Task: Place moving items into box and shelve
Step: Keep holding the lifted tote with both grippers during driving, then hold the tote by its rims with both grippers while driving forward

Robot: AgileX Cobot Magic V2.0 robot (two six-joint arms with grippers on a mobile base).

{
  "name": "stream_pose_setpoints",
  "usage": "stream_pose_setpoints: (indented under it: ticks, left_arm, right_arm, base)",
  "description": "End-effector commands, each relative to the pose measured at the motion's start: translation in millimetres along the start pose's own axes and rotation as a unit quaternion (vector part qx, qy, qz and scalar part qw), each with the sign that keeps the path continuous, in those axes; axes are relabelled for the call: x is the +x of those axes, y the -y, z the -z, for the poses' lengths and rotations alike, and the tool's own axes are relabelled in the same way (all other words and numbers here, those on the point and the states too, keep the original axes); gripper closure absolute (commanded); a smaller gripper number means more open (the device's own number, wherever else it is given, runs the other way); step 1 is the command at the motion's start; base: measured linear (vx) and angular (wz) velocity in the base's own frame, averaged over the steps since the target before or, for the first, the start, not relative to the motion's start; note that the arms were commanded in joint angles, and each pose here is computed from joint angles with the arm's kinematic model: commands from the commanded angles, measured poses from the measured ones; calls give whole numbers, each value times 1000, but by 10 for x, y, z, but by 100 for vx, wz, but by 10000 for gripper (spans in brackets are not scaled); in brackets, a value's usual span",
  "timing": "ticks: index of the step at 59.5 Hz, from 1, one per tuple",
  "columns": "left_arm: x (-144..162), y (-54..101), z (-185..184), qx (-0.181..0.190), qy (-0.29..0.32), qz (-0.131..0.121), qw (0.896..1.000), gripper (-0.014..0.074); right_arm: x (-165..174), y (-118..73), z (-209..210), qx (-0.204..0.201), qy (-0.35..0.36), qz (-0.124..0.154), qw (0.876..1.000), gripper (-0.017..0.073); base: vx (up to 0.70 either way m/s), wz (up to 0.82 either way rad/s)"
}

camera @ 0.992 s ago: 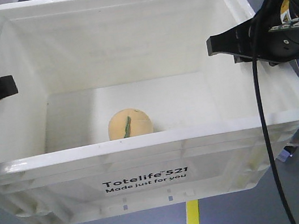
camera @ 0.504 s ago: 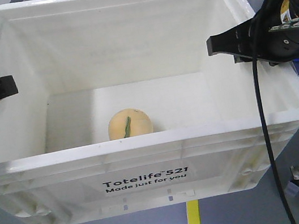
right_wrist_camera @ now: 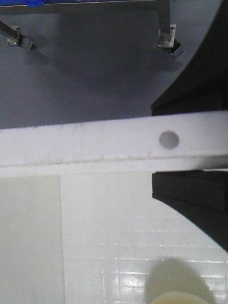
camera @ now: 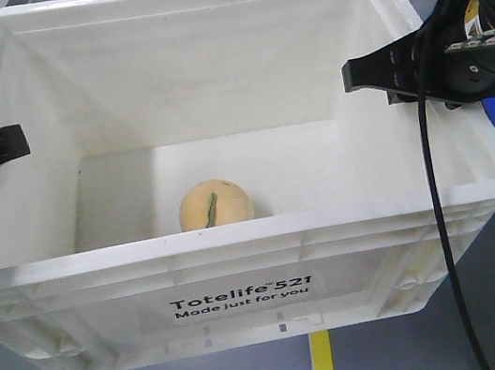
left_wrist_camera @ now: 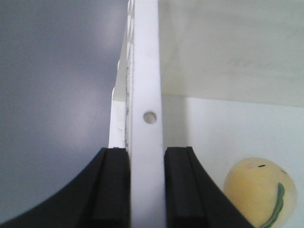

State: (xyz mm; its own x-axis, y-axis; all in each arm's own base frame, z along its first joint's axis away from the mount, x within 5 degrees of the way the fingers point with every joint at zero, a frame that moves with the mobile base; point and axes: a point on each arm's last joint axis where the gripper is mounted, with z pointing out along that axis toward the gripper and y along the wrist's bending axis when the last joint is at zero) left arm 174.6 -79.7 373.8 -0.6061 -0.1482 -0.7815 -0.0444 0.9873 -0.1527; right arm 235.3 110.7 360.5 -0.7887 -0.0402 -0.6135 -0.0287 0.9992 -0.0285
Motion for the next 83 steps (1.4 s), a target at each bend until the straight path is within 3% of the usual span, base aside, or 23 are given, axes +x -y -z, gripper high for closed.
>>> stream_pose_setpoints:
  ticks: [1, 83]
  left_arm:
    - [-231, 60, 182, 56, 91, -5, 994, 433]
    - [-231, 60, 182, 56, 91, -5, 994, 433]
  right_arm:
    - [-184, 53, 243, -18, 87, 0, 996, 477]
    - [-184, 53, 243, -18, 87, 0, 996, 477]
  base:
    - [42, -5]
    - [42, -8]
